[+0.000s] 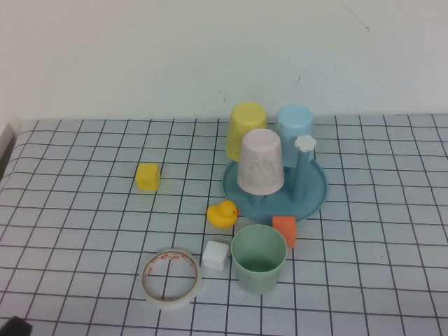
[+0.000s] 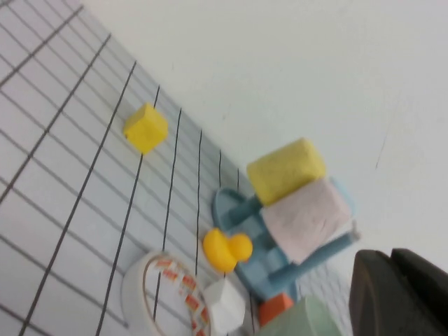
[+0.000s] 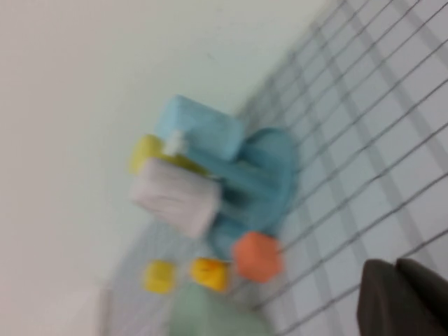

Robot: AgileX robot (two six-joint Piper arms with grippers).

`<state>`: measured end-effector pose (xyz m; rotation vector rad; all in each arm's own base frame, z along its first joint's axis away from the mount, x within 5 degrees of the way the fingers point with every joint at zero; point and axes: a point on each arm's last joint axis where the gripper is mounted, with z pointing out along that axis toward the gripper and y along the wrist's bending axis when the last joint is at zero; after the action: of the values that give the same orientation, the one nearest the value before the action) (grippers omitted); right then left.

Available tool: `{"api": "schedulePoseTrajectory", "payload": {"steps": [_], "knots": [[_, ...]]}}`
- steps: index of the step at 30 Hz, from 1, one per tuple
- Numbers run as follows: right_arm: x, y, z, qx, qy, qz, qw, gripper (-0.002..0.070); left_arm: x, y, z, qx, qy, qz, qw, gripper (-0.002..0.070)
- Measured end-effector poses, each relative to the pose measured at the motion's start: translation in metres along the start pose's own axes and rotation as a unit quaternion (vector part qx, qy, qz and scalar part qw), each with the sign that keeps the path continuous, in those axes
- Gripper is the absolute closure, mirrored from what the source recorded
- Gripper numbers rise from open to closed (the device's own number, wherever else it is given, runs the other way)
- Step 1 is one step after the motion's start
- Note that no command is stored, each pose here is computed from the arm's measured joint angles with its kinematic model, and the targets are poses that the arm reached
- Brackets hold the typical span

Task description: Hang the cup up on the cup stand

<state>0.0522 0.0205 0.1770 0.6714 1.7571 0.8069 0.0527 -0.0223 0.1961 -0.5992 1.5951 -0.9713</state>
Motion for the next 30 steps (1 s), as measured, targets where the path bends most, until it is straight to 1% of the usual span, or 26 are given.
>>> {"api": "schedulePoseTrajectory", "payload": {"steps": [2,4,7,9,11,15,17,20,23,25,28,30], "knots": [[0.000,0.005,0.000,-0.025,0.004,0.062,0.998,0.0678,-0.003,0.000,0.000,0.002,-0.016,-0.008,1.000,0.0676],[0.000,0.006,0.000,-0.032,0.005,0.081,0.996,0.0678,-0.005,0.000,0.000,0.002,-0.030,-0.013,0.999,0.0676],[0.000,0.006,0.000,-0.034,0.005,0.082,0.996,0.0678,-0.009,0.000,0.000,0.002,-0.048,-0.007,0.999,0.0676],[0.000,0.006,0.000,-0.034,0.005,0.078,0.996,0.0678,-0.010,0.000,-0.001,-0.001,-0.057,0.027,0.998,0.0676],[0.000,0.006,0.000,-0.034,0.004,0.069,0.997,0.0678,-0.010,-0.001,-0.001,-0.002,-0.053,0.076,0.996,0.0676],[0.000,0.006,0.000,-0.035,0.002,0.019,0.999,0.0678,-0.011,-0.021,-0.002,0.017,0.000,0.203,0.979,0.0676],[0.000,0.006,0.000,-0.035,0.001,-0.006,0.999,0.0678,-0.012,-0.032,0.000,0.016,0.045,0.264,0.963,0.0676],[0.000,0.006,0.000,-0.035,0.000,-0.022,0.999,0.0678,-0.022,-0.051,0.009,-0.003,0.115,0.342,0.933,0.0676],[0.001,0.006,0.000,-0.035,0.007,-0.033,0.999,0.0678,-0.040,-0.072,0.022,-0.029,0.174,0.414,0.893,0.0676],[0.002,0.006,0.000,-0.035,0.012,-0.041,0.998,0.0678,-0.056,-0.088,0.034,-0.047,0.210,0.458,0.862,0.0676],[0.004,0.006,0.000,-0.035,0.020,-0.046,0.998,0.0678,-0.079,-0.110,0.052,-0.070,0.259,0.501,0.823,0.0676],[0.005,0.006,0.000,-0.035,0.023,-0.050,0.998,0.0678,-0.094,-0.127,0.065,-0.078,0.283,0.514,0.806,0.0676]]}}
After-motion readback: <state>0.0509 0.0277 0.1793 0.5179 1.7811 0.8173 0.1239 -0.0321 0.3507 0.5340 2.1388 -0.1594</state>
